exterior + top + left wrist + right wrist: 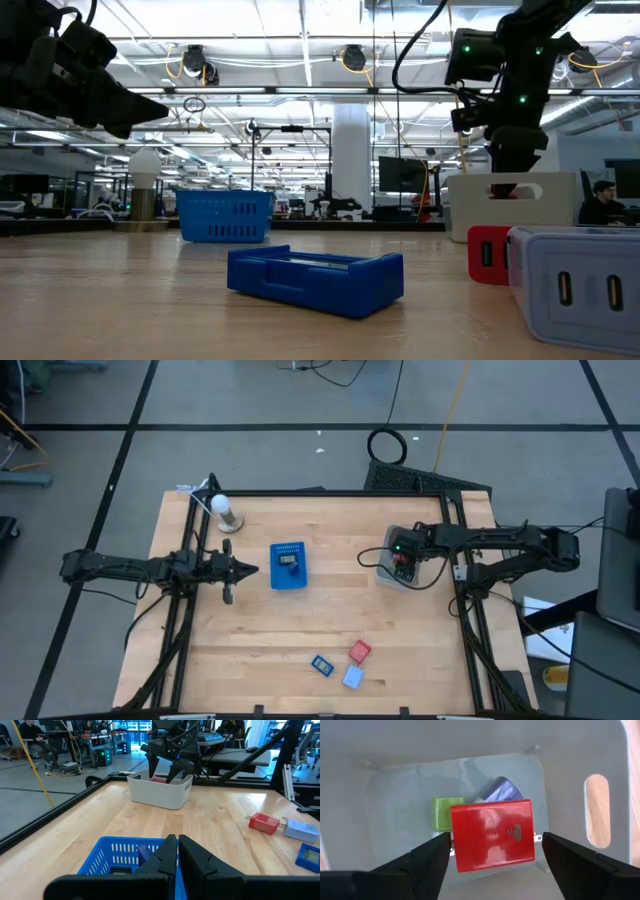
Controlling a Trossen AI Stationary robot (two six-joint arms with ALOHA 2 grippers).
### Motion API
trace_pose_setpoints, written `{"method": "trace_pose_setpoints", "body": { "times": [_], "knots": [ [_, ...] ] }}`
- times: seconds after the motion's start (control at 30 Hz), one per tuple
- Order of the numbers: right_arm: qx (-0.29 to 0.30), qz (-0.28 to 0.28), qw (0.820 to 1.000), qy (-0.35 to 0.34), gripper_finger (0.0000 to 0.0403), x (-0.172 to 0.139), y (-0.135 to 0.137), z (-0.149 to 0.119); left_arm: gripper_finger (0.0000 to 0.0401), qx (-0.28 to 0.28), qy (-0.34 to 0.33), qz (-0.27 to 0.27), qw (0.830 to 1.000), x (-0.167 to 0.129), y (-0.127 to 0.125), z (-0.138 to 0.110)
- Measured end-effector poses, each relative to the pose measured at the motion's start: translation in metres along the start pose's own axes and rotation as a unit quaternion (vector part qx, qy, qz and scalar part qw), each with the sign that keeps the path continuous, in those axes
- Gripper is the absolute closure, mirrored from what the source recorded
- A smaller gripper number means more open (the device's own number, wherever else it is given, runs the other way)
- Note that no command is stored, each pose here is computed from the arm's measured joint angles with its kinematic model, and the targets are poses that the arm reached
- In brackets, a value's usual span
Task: Pick & Place Office items
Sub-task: Put the top red charger adapter into the white bin, then put the red charger adapter into the white bin
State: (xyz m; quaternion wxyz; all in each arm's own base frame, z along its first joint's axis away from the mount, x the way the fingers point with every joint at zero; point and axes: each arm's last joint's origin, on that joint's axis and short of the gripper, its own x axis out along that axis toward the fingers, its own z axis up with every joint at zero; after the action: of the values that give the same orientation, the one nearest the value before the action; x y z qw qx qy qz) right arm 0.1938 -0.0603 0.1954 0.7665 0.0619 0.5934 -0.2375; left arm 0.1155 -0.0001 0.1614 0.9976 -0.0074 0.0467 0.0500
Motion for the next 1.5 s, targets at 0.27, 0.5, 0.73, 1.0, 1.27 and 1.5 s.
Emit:
{"method": "trace_pose_setpoints", "body": {
  "times": [0.27, 0.5, 0.73, 1.0, 1.27, 1.5],
  "knots": [
    [-0.005, 0.002, 1.0, -0.019, 0.0064, -0.008, -0.002, -0.002, 0.038, 0.0, 0.0, 0.0, 1.0, 0.0, 0.0, 0.0],
    [0.021, 0.018, 0.989, -0.144, 0.0086, -0.05, -0.013, -0.012, 0.038, 0.004, 0.001, 0.0, 1.0, 0.0, 0.0, 0.0],
    [0.01, 0.061, 0.922, -0.382, 0.0118, -0.117, -0.021, -0.039, 0.038, 0.009, 0.006, 0.0, 1.0, 0.0, 0.0, -0.001],
    [-0.014, 0.138, 0.822, -0.552, 0.0203, -0.138, -0.025, -0.081, 0.038, 0.013, 0.016, 0.0, 1.0, 0.0, 0.0, -0.003],
    [-0.016, 0.139, 0.798, -0.586, 0.0312, -0.081, -0.013, -0.102, 0.038, 0.012, 0.015, 0.0, 1.0, 0.0, 0.0, -0.003],
    [-0.05, 0.199, 0.744, -0.636, 0.0385, -0.033, 0.005, -0.104, 0.038, 0.009, 0.015, 0.013, 1.0, 0.0, 0.001, -0.003]
  ]
}}
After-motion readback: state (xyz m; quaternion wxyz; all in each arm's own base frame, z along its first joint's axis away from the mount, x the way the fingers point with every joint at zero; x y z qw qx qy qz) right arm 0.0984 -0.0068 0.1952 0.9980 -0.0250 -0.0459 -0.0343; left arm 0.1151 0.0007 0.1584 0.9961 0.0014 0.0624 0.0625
